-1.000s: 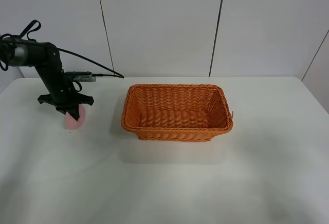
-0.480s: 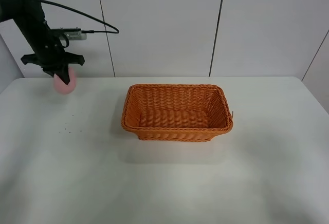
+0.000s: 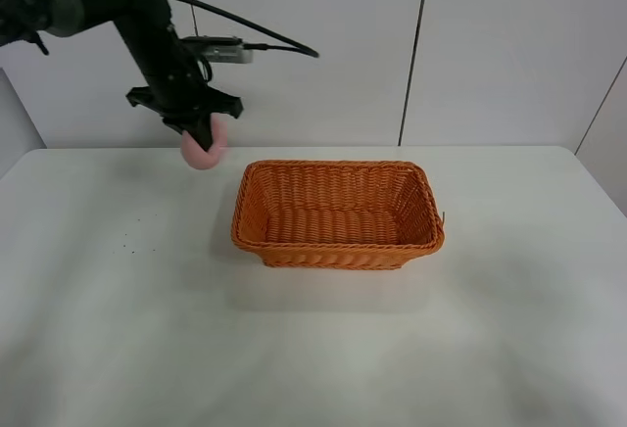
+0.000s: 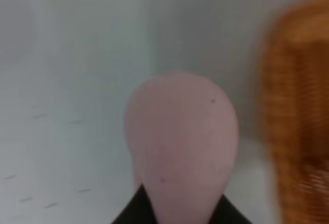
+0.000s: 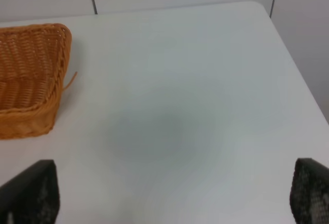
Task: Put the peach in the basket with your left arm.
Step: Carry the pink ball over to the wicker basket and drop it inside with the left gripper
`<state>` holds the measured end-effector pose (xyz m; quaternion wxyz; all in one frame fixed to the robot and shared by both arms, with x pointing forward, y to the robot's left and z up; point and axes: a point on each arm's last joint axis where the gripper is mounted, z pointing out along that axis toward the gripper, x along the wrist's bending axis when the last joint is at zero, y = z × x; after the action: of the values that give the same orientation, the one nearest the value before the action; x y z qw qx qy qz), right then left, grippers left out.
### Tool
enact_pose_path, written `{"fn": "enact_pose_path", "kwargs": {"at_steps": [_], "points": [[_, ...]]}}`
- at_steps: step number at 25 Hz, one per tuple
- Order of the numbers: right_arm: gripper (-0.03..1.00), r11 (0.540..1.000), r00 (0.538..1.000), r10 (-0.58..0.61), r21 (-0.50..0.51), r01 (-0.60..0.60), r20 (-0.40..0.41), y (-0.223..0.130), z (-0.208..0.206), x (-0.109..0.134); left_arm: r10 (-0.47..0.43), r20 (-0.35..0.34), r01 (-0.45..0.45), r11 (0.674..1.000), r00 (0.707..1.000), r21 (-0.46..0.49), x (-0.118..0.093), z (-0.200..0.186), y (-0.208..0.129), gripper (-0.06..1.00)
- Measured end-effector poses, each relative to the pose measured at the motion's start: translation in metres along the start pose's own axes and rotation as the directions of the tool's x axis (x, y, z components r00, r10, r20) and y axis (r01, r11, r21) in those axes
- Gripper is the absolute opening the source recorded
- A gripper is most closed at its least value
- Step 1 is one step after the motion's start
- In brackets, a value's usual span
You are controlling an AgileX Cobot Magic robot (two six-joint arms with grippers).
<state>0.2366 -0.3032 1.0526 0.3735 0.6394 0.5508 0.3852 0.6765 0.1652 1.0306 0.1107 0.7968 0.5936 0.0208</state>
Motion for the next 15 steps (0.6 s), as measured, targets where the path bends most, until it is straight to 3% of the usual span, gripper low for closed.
{"fn": "enact_pose_path", "kwargs": {"at_steps": [5, 9, 12, 15], "points": [[0.69, 1.000, 1.000, 0.000, 0.000, 0.000, 0.000, 0.000, 0.000, 0.000, 0.168, 0.043, -0.169, 0.985, 0.985, 0.034, -0.082, 0.026, -0.001, 0.13], [0.69, 1.000, 1.000, 0.000, 0.000, 0.000, 0.000, 0.000, 0.000, 0.000, 0.250, 0.068, -0.253, 0.967, 0.966, 0.038, -0.133, 0.055, 0.002, 0.13], [0.69, 1.000, 1.000, 0.000, 0.000, 0.000, 0.000, 0.000, 0.000, 0.000, 0.264, 0.077, -0.268, 0.962, 0.961, 0.049, -0.155, 0.083, 0.005, 0.13], [0.69, 1.000, 1.000, 0.000, 0.000, 0.000, 0.000, 0.000, 0.000, 0.000, 0.270, 0.080, -0.276, 0.959, 0.959, 0.067, -0.165, 0.107, 0.004, 0.13]]}}
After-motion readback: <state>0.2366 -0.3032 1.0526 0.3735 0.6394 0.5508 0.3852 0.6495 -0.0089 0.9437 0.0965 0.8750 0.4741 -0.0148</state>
